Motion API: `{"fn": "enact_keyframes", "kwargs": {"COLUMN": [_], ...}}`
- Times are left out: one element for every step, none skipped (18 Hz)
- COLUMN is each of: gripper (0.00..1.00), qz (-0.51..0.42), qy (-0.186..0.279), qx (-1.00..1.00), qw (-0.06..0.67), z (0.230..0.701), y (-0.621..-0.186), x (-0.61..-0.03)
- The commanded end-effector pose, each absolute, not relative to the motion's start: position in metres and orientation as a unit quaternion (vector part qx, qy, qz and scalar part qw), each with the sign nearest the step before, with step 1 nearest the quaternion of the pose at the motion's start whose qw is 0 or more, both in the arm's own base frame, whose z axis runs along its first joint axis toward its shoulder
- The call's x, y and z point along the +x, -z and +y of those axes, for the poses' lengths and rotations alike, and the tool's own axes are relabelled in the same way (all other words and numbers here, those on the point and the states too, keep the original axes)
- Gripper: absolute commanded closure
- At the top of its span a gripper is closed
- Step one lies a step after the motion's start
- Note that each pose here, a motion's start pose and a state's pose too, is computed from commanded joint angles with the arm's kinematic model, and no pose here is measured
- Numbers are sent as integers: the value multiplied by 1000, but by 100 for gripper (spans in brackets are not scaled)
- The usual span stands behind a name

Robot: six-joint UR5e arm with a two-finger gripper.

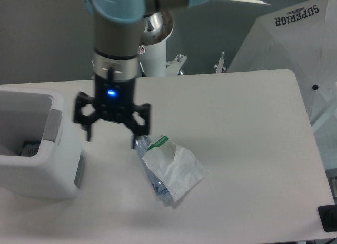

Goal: Open the trash can
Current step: 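Move the gripper back over the bottle and bag, then away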

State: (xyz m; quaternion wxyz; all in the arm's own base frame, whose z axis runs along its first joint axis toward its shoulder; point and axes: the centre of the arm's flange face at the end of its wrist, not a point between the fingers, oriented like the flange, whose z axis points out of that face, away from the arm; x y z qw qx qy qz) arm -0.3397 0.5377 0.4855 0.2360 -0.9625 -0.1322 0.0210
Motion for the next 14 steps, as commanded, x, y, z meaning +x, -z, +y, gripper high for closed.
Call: {"fn": "enact_keyframes", "kwargs": {"gripper": [0, 0, 0, 0, 0, 0, 0, 0, 0, 0, 0, 0, 0, 0], "qz": [-134, -138, -136, -126, -106, -82, -57, -43, -36, -32, -26, -16, -4, 6], "qy": [-23, -25, -26, -29, -32, -37, -42, -47, -59, -73, -83, -88, -88, -86], "qx": [-963, -964, -965, -967, -971, -975, -977, -980, -983, -985, -987, -989, -990, -991], "qw": [231, 228, 223, 218, 212, 205, 199, 188, 172, 154, 135, 121, 110, 104], "z": [532, 527, 523, 518, 512, 506, 501, 494, 487, 479, 471, 466, 463, 461], "y": [-478, -472, -464, -456, -448, -440, -433, -425, -420, -415, -409, -401, -392, -385], "x": [-354, -369, -383, -396, -408, -420, -429, -440, -450, -461, -472, -481, -487, -493]}}
